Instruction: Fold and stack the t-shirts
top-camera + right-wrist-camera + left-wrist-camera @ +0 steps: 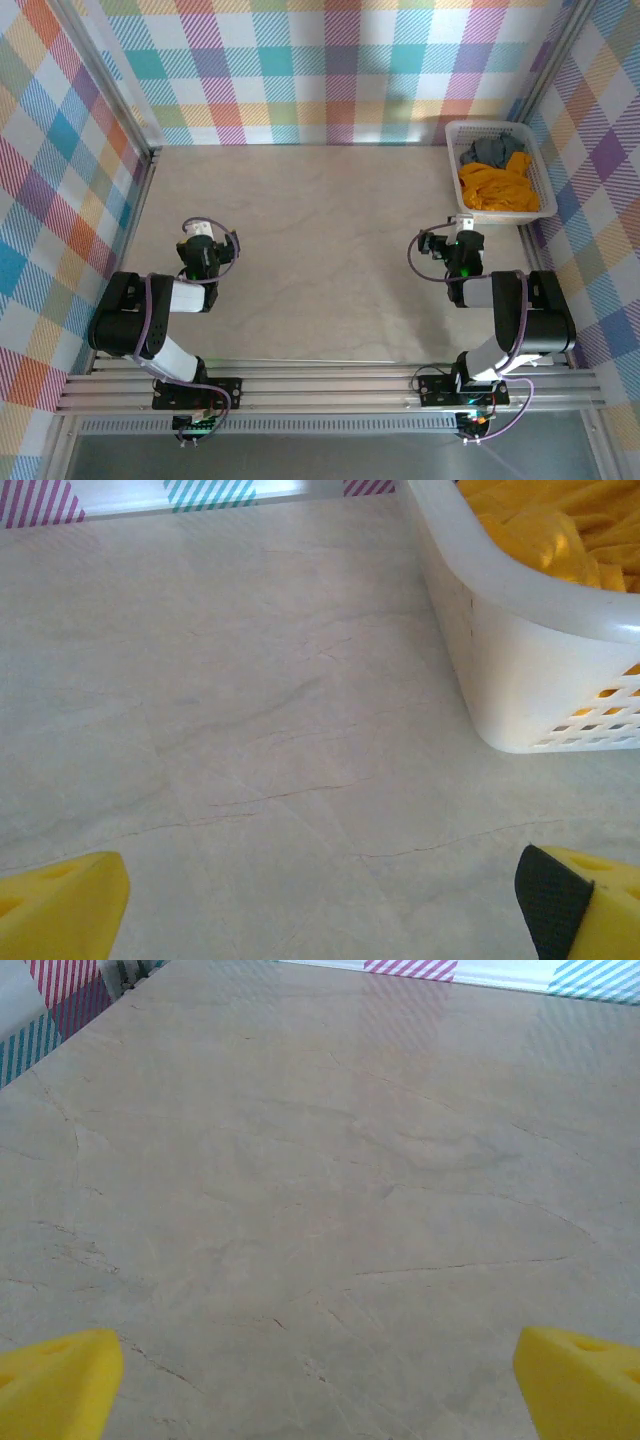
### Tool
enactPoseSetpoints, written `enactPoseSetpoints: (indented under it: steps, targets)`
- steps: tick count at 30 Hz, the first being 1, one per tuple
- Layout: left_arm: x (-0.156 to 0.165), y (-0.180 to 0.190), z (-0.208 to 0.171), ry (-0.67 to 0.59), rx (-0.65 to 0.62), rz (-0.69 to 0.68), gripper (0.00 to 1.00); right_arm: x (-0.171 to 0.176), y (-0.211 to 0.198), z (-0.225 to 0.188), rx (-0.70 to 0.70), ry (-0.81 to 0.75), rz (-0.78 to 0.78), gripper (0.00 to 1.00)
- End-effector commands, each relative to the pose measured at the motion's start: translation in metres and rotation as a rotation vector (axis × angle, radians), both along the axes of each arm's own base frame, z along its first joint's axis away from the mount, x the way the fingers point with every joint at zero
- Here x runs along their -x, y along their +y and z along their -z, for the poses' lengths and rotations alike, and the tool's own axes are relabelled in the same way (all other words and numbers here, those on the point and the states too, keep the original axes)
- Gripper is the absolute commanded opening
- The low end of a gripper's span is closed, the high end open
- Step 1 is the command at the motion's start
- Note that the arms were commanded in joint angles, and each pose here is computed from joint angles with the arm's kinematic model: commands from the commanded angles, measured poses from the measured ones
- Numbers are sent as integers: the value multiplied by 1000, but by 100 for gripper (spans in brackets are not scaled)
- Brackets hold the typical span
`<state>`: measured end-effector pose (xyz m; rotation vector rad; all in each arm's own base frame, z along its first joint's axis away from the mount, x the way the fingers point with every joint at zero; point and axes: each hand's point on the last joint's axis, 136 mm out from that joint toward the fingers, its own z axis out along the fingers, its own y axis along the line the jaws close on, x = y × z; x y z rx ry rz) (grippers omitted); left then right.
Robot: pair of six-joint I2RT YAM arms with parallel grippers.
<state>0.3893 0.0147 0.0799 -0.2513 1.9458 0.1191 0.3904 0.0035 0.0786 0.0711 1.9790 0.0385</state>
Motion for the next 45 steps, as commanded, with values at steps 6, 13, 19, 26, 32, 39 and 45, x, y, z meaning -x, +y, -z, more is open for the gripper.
enactPoseSetpoints:
  steps: [6, 13, 19, 26, 32, 39, 45]
  targets:
    - [-3, -4, -3, -1, -12, 17, 100, -5, 0, -15, -2, -55, 9, 100]
    - [-3, -4, -3, -2, -13, 17, 100, -5, 0, -14, -2, -54, 8, 100]
    - [-3, -4, -3, -1, -12, 17, 100, -5, 0, -14, -2, -54, 8, 100]
    - [-3, -4, -3, -1, -12, 17, 100, -5, 0, -14, -2, -54, 9, 100]
    - [-3, -4, -3, -3, -12, 16, 100, -6, -3, -20, 5, -66, 29, 100]
    - [4, -37, -165, -213, -9, 75, 100, -11, 30, -174, -13, -110, 60, 100]
    - [0, -23, -232, -89, 525, -65, 100, -41, 17, -260, -206, -2, 124, 100]
